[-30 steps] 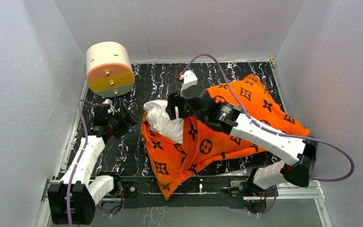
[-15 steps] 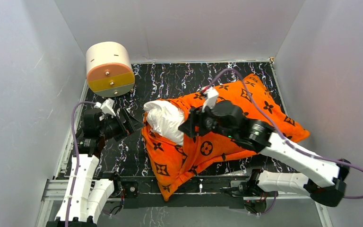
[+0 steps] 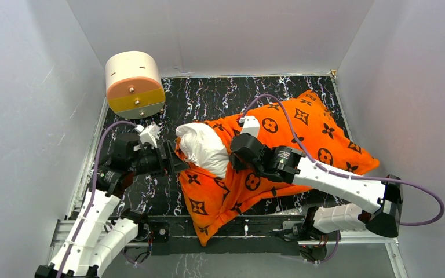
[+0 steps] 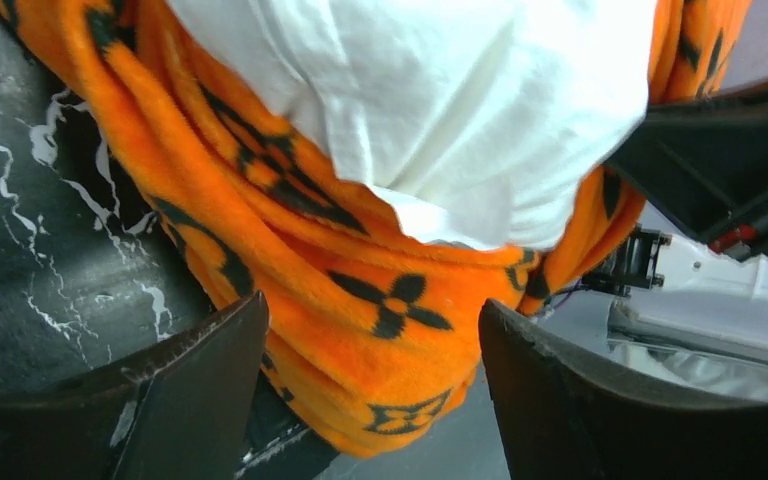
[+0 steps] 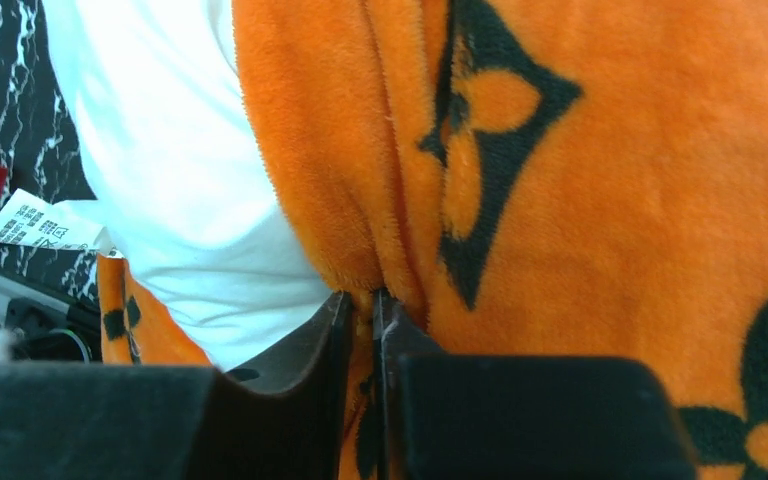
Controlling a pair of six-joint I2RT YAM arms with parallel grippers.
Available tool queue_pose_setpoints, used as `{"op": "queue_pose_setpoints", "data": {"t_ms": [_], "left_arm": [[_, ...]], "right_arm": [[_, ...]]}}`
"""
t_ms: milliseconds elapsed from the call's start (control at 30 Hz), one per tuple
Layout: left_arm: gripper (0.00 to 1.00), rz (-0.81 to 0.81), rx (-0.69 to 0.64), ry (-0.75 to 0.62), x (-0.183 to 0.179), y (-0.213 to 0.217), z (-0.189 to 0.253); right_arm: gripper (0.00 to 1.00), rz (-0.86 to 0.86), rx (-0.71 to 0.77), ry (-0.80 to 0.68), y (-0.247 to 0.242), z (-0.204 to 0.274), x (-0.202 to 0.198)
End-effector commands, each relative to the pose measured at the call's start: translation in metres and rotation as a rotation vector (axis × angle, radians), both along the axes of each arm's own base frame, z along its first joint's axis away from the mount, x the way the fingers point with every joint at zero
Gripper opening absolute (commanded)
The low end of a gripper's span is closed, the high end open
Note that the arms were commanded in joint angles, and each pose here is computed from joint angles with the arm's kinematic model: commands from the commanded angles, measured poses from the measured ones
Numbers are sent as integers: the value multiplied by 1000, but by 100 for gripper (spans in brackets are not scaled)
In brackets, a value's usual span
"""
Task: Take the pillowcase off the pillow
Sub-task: Remove the pillow from the pillowcase.
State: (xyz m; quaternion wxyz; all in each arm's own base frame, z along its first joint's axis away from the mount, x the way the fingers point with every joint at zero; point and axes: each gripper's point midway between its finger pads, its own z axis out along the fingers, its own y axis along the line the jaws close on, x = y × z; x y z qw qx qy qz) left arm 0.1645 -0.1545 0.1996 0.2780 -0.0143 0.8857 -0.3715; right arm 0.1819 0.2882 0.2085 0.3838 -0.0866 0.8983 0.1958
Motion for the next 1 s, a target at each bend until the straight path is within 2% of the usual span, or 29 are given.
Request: {"op": "queue_pose_setpoints", "data": {"t_ms": [0,67,267,433,633,733,767,800,833,900,967], "left_arm": [[74,-17,31,29,-8,-14,6],[73,51,77,23,-3,-8,2],[68,144,55,25,9,-11,9],[68,123,49,56,12,-30,-3],[71,61,138,46,6,-63,-24],[67,81,240,34,13,-61,-43],[61,100,274,31,17,-58,-50],[47,116,304,31,20,-54,-57],[40,126,327,31,22,-52,-61],[16,145,350,34,23,-47,-68],[0,168,352,27,24,-43,-70]], "right_arm": [[18,-56,33,-67,-3,2,13],[18,-54,53,-76,-1,4,14],[17,-50,75,-86,-3,8,13],[11,-39,96,-97,1,10,14],[10,-39,61,-85,1,-2,14],[10,-69,48,-92,-5,-6,16],[11,-79,49,-96,-7,-7,17],[17,-78,51,-95,-8,-7,16],[26,-75,48,-90,-10,-5,15],[43,-63,37,-76,-16,1,9],[56,-39,40,-56,-22,10,1]]}}
